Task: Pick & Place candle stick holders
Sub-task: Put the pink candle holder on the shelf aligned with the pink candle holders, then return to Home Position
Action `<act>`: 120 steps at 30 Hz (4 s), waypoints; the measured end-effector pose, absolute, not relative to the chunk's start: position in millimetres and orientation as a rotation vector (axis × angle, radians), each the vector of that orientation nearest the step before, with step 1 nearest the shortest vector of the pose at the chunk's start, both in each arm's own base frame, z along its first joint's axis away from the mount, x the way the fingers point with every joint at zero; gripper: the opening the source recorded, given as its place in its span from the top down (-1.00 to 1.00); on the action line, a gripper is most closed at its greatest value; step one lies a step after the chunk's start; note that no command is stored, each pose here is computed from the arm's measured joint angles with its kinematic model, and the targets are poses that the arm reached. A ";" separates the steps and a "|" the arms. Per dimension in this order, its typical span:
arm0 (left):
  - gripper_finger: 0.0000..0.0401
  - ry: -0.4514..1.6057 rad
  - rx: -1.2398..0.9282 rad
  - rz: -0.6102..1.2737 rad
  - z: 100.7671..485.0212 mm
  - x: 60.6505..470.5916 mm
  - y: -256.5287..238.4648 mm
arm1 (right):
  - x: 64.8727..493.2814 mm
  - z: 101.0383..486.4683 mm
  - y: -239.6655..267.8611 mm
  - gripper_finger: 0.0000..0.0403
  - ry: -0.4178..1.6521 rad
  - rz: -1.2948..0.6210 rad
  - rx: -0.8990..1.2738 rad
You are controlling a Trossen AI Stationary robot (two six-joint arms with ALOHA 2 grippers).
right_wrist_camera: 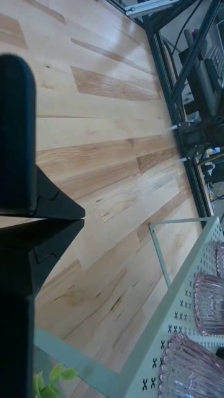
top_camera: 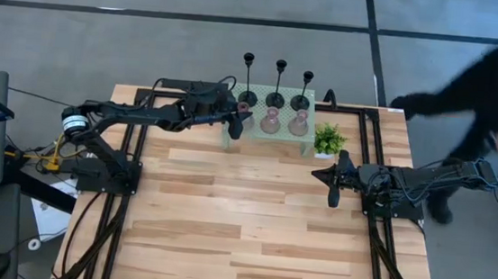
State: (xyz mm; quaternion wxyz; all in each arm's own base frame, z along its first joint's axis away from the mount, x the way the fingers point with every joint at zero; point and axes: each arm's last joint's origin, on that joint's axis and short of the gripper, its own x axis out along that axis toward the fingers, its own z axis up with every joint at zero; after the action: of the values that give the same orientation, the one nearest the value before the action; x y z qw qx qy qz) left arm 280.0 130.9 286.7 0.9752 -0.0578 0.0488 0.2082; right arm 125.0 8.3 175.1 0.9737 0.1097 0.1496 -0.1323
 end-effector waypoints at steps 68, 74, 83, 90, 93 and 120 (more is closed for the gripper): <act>-0.21 -0.254 -0.079 0.388 318.3 280.0 130.4 | 124.1 172.8 8.2 1.00 0.327 -0.271 0.214; -0.17 -0.268 -0.065 0.305 325.0 276.4 125.6 | 123.7 171.8 8.1 1.00 0.338 -0.272 0.211; 0.24 -0.259 -0.010 0.078 332.8 255.5 108.7 | 123.6 171.7 8.1 1.00 0.340 -0.272 0.211; 0.74 -0.204 -0.020 0.082 313.3 219.5 91.8 | 123.6 171.7 8.1 1.00 0.339 -0.272 0.211; 0.93 -0.203 -0.025 0.081 303.6 203.7 84.4 | 123.7 171.7 8.1 1.00 0.339 -0.273 0.211; 0.91 -0.214 -0.173 -0.025 285.5 165.0 63.8 | 123.9 172.3 8.1 1.00 0.342 -0.258 0.138</act>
State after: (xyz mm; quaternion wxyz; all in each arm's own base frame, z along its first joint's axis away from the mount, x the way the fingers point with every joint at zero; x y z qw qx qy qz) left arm 165.0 63.8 285.5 0.9904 -0.0863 -0.1068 -0.0127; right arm 123.9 8.1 172.3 0.9747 0.0687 0.1698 -0.1280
